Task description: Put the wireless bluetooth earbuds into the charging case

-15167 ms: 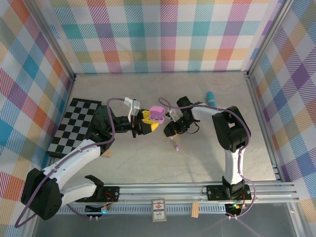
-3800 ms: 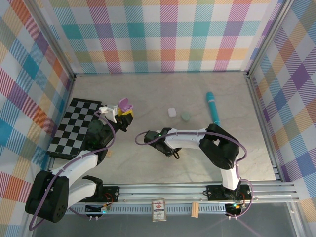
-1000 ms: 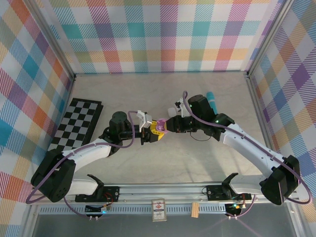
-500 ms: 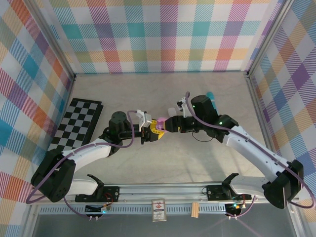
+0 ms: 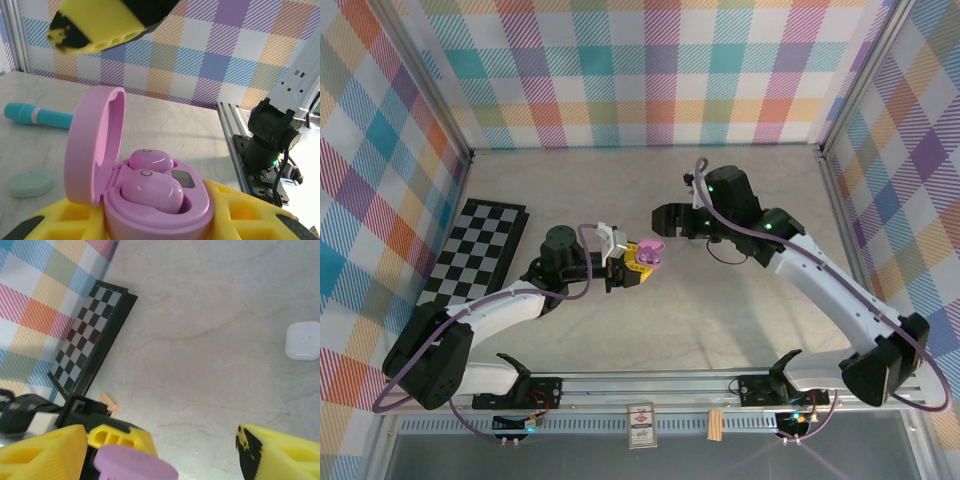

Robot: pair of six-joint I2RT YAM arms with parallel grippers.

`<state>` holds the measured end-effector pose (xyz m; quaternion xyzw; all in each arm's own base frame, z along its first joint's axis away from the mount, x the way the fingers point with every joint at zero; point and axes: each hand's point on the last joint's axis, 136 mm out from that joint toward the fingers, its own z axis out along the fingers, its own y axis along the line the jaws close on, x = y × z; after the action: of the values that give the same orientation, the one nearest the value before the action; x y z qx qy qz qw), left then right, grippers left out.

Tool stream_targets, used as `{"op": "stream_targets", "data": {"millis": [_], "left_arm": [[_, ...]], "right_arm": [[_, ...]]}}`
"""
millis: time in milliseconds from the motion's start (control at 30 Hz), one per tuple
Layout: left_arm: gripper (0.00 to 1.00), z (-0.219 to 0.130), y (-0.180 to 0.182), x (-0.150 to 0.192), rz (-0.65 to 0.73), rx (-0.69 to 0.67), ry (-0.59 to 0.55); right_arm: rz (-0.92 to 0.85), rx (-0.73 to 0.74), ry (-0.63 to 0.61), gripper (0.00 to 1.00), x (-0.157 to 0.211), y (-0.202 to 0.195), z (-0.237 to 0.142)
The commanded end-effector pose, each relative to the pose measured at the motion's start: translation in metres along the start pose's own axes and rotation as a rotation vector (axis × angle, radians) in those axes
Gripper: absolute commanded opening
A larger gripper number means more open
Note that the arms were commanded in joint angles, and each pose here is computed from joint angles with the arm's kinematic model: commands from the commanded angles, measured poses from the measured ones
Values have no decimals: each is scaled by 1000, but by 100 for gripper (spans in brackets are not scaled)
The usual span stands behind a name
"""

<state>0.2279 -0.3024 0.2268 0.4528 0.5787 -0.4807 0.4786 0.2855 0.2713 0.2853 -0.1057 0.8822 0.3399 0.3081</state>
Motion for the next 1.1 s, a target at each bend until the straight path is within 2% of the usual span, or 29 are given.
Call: {"op": "stream_targets", "data": {"millis": [0, 333, 533, 667, 867, 1067], "left_arm": [[29, -3, -9, -28, 87, 15, -66], [29, -6, -10, -37, 86, 10, -118], [29, -6, -8, -39, 89, -5, -134], [29, -7, -7, -43, 96, -10, -151], [29, -12, -3, -57, 121, -61, -227], [29, -15, -3, -68, 133, -73, -269]], "right_arm": [[-29, 28, 47, 79, 3, -4, 3], [-58, 2, 118, 79, 31, -6, -7], [-35, -85, -11, 78, 26, 7, -34], [24, -124, -19, 79, 29, 10, -40], [203, -430, 5, 82, 29, 43, -38], [309, -616, 51, 81, 28, 62, -30]]}}
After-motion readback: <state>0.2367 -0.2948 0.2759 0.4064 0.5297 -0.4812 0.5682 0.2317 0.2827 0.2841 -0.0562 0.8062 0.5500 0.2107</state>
